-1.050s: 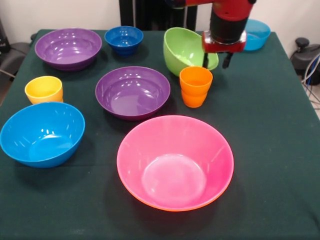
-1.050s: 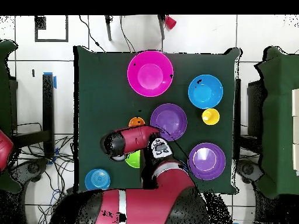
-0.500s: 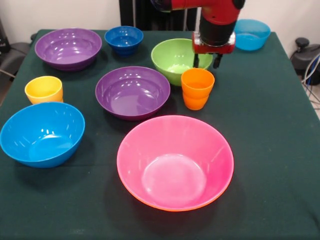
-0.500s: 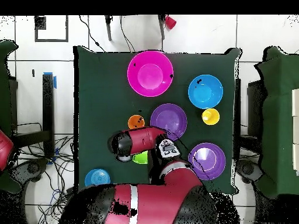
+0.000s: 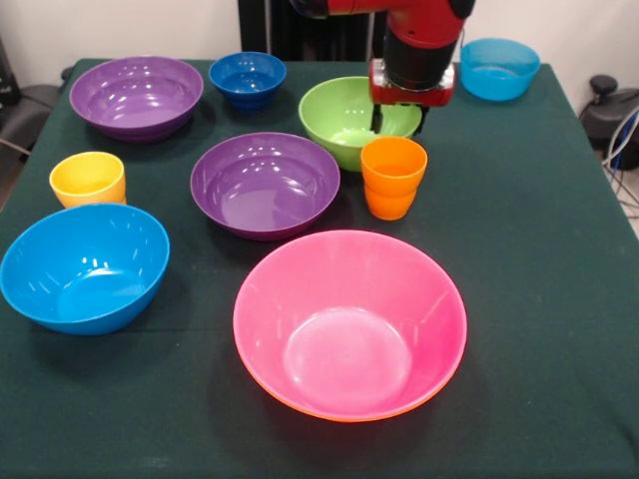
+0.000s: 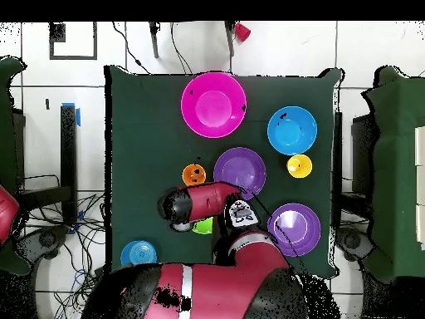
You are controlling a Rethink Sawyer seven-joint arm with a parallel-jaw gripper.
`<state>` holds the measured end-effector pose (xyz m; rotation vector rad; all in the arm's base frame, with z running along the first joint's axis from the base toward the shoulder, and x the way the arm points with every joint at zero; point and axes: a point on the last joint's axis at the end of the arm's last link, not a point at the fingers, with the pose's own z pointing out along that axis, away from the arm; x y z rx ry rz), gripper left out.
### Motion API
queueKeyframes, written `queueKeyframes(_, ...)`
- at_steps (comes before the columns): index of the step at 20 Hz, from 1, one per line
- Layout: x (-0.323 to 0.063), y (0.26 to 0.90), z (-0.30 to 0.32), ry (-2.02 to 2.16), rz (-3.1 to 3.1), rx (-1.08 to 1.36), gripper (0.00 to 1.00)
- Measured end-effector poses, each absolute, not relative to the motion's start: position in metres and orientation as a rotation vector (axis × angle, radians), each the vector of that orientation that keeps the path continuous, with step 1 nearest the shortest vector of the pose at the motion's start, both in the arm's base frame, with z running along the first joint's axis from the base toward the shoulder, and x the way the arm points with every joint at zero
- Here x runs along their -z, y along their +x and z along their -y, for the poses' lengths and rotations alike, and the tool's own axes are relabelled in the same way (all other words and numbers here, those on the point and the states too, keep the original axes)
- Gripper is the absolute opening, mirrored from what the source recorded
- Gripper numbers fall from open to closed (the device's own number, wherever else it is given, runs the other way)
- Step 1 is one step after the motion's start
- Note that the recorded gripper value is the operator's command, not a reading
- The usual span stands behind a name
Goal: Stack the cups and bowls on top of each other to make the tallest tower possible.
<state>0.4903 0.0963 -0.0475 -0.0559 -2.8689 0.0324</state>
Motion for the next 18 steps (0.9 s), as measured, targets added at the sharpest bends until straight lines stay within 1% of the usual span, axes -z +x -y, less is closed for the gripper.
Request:
queueKeyframes(2, 0.047, 0.490, -0.096, -0.056, 2.869, -0.035, 1.00)
queueKeyframes(3, 0.049, 0.490, -0.096, -0.055, 2.867, -0.037, 0.00)
queueKeyframes(10, 0.042, 0.502, -0.088, -0.067, 2.893, -0.066, 0.00)
queueKeyframes(18, 0.042, 0.501, -0.089, -0.050, 2.895, -0.096, 0.00)
